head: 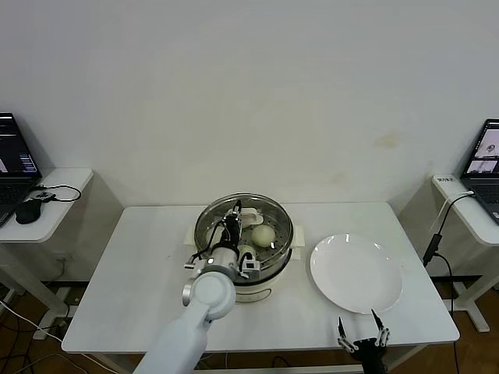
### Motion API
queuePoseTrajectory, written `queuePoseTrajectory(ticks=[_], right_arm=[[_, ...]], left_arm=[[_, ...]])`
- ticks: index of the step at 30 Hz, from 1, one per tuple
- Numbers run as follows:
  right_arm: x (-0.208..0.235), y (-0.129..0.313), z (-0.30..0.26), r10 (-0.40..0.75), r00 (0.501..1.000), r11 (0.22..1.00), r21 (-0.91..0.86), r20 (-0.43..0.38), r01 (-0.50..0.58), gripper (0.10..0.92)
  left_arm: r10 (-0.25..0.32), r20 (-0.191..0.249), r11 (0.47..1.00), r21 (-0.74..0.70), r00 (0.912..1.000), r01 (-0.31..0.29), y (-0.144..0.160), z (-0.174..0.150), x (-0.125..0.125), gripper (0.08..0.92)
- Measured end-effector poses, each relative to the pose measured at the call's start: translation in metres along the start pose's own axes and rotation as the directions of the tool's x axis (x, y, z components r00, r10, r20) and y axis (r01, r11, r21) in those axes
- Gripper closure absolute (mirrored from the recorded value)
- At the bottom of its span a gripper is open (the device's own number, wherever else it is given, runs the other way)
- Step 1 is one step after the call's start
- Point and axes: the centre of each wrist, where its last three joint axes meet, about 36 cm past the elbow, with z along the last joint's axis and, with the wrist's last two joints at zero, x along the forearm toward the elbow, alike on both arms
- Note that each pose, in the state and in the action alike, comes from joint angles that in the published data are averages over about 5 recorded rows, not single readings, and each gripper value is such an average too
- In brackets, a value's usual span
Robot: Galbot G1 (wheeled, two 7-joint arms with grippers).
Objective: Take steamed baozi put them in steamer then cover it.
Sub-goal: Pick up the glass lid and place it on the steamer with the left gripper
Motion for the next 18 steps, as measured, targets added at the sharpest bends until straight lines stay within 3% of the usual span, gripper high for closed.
queuePoseTrajectory(ticks=[18], right_arm=[[-0.0017,0.0062,0.0006,-0.014,1.0,1.0,-0.002,-0.002,0.014,0.2]], left_arm=[[0.011,0.002,1.0,0.0,0.9999,-0.011,-0.0071,-0.0057,0.0044,0.858]])
